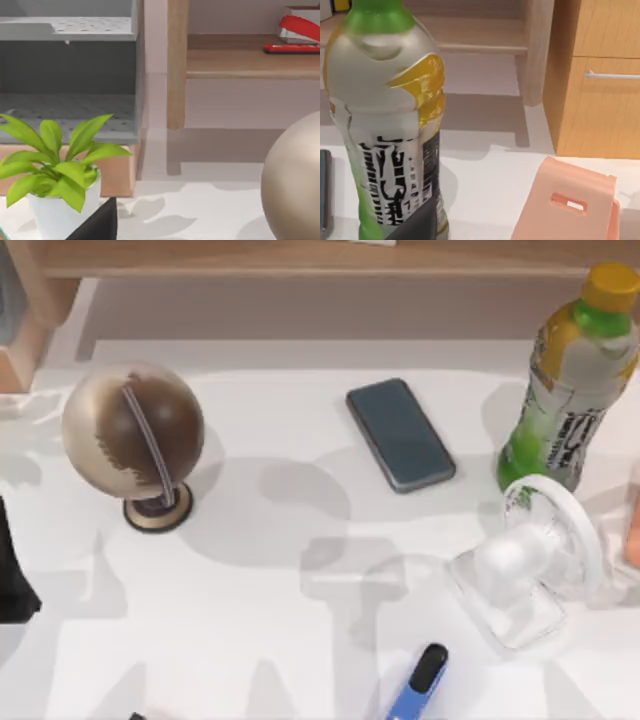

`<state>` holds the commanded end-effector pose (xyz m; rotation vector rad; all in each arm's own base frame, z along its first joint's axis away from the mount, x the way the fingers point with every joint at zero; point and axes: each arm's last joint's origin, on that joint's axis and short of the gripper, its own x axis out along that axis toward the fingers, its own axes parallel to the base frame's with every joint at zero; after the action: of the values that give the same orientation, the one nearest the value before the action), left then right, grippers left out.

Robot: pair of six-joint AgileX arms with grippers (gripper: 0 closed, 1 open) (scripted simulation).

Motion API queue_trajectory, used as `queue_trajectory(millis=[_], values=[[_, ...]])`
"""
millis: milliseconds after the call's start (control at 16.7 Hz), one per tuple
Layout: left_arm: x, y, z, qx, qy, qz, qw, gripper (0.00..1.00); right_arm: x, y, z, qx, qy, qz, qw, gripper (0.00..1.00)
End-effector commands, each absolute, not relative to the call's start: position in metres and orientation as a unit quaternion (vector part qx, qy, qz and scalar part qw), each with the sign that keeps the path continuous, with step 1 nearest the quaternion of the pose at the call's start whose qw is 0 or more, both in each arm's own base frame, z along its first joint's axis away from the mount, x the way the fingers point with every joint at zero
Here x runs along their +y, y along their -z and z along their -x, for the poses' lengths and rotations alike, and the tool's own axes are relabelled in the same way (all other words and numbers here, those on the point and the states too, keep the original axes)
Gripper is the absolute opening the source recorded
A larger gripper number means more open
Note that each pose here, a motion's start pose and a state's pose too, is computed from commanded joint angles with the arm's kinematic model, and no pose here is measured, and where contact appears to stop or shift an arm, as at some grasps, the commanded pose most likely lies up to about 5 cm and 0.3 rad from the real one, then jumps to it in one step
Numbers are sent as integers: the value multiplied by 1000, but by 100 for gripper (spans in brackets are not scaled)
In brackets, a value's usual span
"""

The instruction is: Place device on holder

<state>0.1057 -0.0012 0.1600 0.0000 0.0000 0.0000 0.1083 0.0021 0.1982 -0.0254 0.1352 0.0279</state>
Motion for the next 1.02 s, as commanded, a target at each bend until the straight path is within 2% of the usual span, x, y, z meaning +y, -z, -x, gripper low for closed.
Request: queue_trajectory(millis=[180, 360, 660, 840, 1020], values=[[-1, -160, -106, 0, 0, 0, 1000, 100, 5, -248, -121, 120, -22, 17, 992, 100], [-1, -160, -106, 0, 0, 0, 1000, 100, 12, -315, -150, 155, -32, 20, 987, 100], [-1, -160, -106, 0, 0, 0, 1000, 100, 28, -440, -198, 125, -54, 18, 991, 100], [-1, -160, -106, 0, 0, 0, 1000, 100, 39, -484, -221, 110, -70, 14, 991, 100], [-1, -160, -106, 0, 0, 0, 1000, 100, 52, -504, -243, 115, -88, 9, 989, 100]])
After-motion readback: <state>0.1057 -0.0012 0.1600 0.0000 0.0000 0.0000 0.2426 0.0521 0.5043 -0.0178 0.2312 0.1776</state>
